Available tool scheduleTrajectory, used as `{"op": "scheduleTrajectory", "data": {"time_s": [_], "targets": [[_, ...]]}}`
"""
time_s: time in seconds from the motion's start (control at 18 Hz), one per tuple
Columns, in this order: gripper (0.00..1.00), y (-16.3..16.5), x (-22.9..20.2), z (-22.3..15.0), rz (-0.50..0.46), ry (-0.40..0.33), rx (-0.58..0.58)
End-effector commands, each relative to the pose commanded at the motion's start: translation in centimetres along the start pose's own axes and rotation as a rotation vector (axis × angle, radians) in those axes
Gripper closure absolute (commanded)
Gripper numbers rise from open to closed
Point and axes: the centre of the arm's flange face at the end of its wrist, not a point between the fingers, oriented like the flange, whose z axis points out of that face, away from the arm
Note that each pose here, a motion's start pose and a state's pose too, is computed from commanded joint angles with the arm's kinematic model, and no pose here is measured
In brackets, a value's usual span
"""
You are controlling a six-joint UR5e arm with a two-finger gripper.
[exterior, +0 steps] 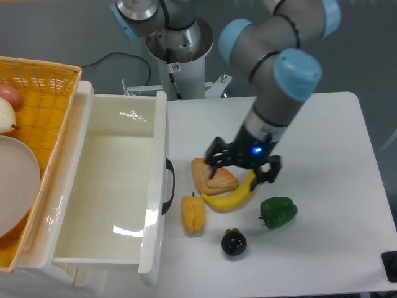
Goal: Slide open the top white drawer
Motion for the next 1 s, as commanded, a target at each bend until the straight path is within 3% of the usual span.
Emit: {"op": "scheduleTrajectory", "data": {"time_s": [0.17,0.28,0.44,0.61,0.72,0.83,1.0], "targets": [[0.00,2.3,-2.4,0.3,0.058,-0.082,-0.133],[0.00,3.8,-4.8,0.3,0.127,-0.095,-0.155],[0.00,5.9,-7.8,1.2,0.328,-0.094,-0.200],[0.00,10.2,-12.9,3.1,0.372,-0.071,-0.234],[0.00,12.9,-15.7,3.3,0.467,-0.061,-0.288],[0.00,13.7,-16.3,3.0,0.517,-0.068,-0.360],[0.00,13.8,-16.5,3.0,0.519,-0.075,-0.381]]}}
